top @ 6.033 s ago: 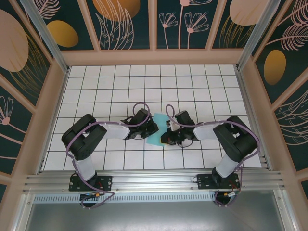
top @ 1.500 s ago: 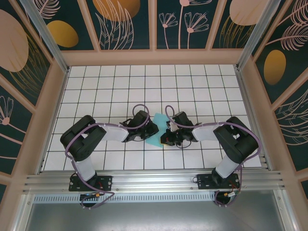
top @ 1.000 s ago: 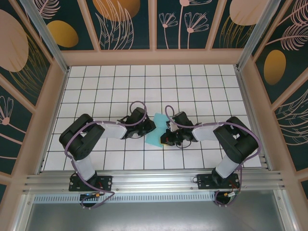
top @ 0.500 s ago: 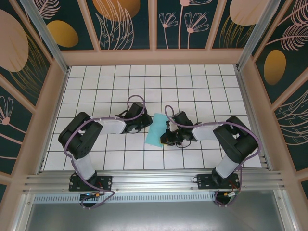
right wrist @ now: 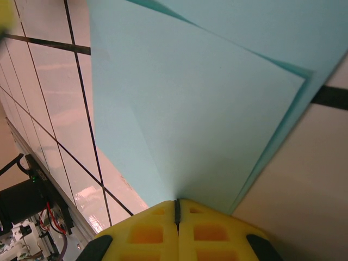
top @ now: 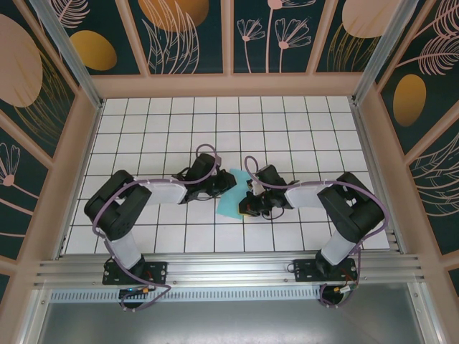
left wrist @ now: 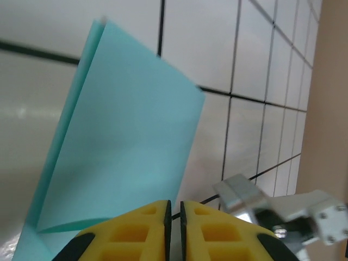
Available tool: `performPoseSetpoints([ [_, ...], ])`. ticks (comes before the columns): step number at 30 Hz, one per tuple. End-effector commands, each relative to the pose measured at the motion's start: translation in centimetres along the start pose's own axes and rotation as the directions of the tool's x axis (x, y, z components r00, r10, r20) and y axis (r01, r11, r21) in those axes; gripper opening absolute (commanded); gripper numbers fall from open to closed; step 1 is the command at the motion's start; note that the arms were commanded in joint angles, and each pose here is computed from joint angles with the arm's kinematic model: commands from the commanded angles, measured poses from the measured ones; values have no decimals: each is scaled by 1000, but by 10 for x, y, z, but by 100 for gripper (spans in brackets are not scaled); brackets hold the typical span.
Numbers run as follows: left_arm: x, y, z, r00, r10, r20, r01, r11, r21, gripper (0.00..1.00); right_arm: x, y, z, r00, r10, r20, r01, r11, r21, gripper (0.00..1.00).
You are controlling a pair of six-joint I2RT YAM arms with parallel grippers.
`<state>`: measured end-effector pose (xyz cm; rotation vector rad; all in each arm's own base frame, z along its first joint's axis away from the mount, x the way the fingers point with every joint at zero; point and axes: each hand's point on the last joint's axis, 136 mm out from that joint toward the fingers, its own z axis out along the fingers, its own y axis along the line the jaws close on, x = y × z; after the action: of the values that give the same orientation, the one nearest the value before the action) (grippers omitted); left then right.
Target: Fold a paper plane with a square sheet of paper (pick it up from the middle)
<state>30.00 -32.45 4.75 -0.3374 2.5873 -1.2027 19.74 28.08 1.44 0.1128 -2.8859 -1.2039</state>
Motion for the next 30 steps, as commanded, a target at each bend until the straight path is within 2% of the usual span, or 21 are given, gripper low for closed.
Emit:
performPoseSetpoints([
  [1,11,23,6,999,-43,-27,42,998,-36,16,11,-31,1,999,44,-16,-41,988,147,0],
  [7,17,47,12,998,-51,-29,48,995,-90,16,4,-22,-3,1000,29,-3,-29,990,136,0],
  [11,20,59,15,998,-59,-31,55,991,-123,16,-5,0,-11,1000,-4,30,1,996,91,0],
  [16,20,64,12,998,-50,-26,45,988,-149,16,-23,32,-21,996,-46,82,45,999,16,0],
  [20,19,64,12,999,-49,-24,44,987,-152,16,-34,41,-12,996,-52,69,52,999,-5,0],
  [25,18,62,13,999,-49,-23,45,988,-151,16,-37,24,11,999,-19,31,18,999,49,0],
  [30,17,67,12,998,-57,-14,53,984,-170,16,-20,-6,26,1000,16,-18,-14,993,117,0],
])
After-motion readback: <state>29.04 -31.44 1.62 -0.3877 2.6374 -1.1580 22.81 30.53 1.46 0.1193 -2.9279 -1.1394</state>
